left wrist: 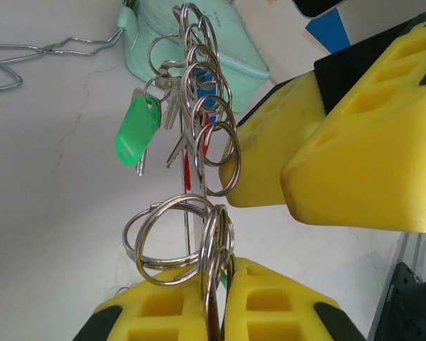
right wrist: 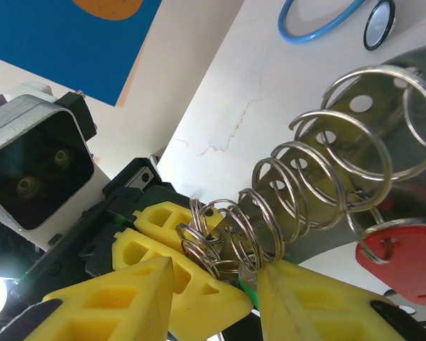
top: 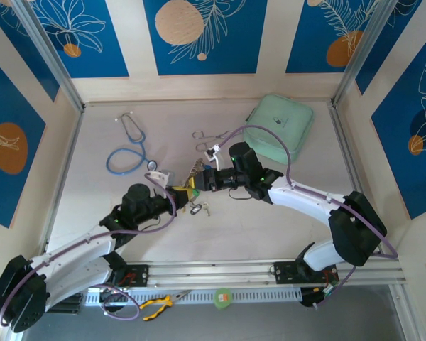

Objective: Put the keys on the keyring

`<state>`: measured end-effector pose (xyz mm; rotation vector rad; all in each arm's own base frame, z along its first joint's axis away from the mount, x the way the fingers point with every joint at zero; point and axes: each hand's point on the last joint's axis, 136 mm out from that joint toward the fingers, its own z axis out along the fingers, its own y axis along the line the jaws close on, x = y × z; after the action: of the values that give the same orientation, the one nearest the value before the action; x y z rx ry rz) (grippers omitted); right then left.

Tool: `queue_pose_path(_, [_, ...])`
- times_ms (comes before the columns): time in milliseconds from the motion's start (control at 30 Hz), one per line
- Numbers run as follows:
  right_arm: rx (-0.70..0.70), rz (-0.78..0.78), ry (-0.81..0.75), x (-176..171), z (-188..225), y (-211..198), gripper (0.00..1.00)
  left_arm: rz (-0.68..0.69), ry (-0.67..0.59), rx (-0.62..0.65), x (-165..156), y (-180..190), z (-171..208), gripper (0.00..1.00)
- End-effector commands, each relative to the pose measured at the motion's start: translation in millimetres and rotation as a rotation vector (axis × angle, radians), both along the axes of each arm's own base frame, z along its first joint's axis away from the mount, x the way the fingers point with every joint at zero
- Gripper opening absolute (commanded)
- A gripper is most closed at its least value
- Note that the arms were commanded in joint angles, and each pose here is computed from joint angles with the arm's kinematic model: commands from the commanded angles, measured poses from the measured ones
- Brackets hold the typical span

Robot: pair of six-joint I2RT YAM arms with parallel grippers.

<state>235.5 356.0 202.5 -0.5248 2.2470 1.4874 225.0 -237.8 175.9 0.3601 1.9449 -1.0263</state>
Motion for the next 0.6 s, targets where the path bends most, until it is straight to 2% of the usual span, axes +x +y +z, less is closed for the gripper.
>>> queue_pose_path(0, [0.035, 0.024, -0.016, -1, 14, 7, 0.35, 0.001, -0.066, -0.069, 7, -6, 33, 0.0])
queue_pose_path(567, [0.001, -0.009, -0.021, 9, 10, 9, 0.26, -0.008, -0.055, -0.065, 6, -7, 30, 0.0])
